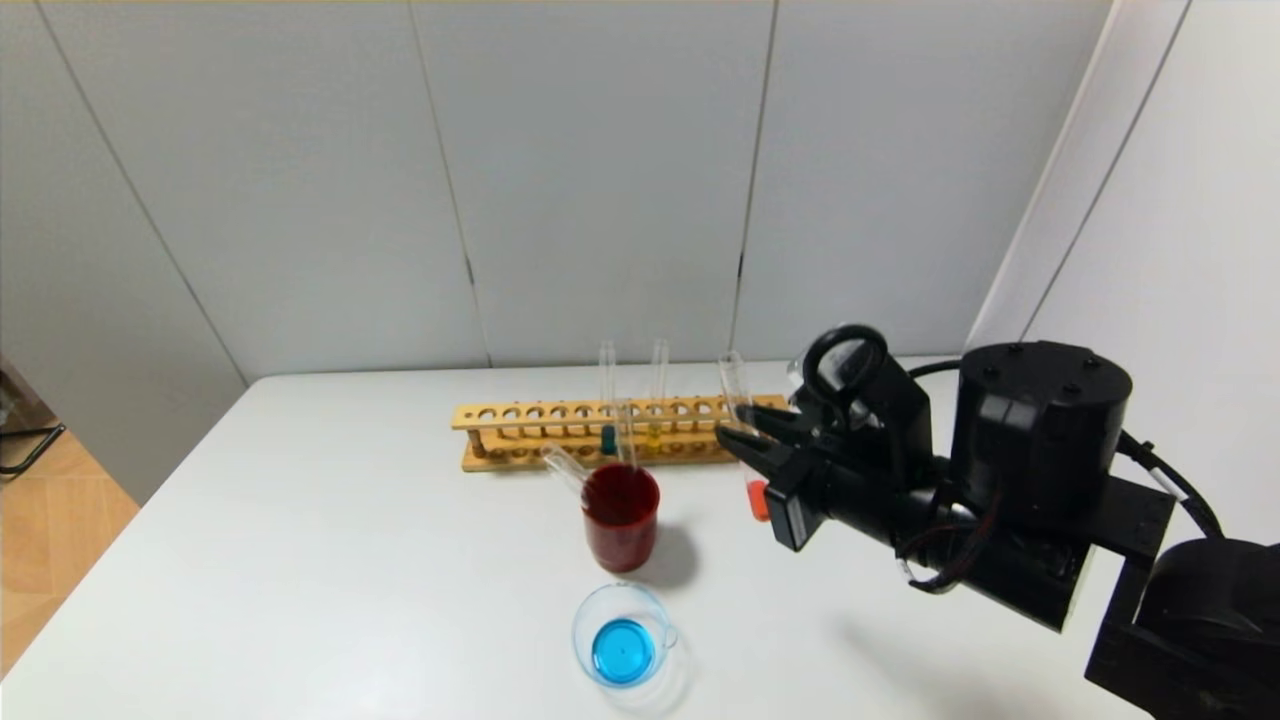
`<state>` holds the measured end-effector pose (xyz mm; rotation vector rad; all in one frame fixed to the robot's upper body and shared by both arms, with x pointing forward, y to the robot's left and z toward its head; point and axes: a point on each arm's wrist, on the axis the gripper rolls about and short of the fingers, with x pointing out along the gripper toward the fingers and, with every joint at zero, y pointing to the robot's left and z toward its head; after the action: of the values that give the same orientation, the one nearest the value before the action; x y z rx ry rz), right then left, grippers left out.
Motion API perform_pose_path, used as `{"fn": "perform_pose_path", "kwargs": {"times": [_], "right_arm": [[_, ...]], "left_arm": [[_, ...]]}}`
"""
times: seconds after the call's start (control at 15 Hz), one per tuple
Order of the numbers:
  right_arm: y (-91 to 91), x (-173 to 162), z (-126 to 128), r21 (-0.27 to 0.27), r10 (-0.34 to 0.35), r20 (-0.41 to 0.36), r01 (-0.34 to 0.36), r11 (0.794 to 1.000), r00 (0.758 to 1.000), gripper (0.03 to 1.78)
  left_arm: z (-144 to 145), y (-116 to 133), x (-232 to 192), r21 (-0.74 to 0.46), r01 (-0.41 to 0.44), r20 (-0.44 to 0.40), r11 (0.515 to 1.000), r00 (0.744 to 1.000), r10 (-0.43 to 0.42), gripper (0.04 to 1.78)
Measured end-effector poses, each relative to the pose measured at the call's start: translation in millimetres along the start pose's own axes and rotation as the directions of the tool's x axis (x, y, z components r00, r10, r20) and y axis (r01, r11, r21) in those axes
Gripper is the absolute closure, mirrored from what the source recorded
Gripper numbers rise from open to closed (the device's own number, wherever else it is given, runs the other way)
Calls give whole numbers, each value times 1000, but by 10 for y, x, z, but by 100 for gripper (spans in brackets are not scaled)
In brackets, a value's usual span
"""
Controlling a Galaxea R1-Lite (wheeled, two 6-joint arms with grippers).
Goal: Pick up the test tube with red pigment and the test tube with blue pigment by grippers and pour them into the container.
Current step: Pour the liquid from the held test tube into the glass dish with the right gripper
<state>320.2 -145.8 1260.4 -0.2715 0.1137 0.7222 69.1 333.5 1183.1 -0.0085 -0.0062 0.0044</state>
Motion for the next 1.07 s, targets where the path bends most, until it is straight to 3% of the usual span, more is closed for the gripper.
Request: {"fn": "perform_pose_path", "kwargs": {"times": [0.13, 0.33, 0.53, 0.67, 1.07], "right_arm": [[60, -68, -151, -98, 52, -51, -57, 994, 997, 149], [127, -122, -325, -274, 127, -112, -153, 949, 986, 149], [200, -93, -497, -432, 157, -183, -223, 874, 971, 149], [238, -34, -590, -506, 171, -224, -265, 821, 959, 149], [321, 169, -622, -653, 200, -371, -408, 639, 907, 149]], "left_arm": [[0, 0, 0, 0, 0, 0, 1000, 1000, 0, 7], [0, 0, 0, 0, 1, 0, 1000, 1000, -1, 7], [0, 0, 0, 0, 0, 0, 1000, 1000, 0, 7], [0, 0, 0, 0, 0, 0, 1000, 1000, 0, 7], [0, 0, 0, 0, 1, 0, 1000, 1000, -1, 7]]}}
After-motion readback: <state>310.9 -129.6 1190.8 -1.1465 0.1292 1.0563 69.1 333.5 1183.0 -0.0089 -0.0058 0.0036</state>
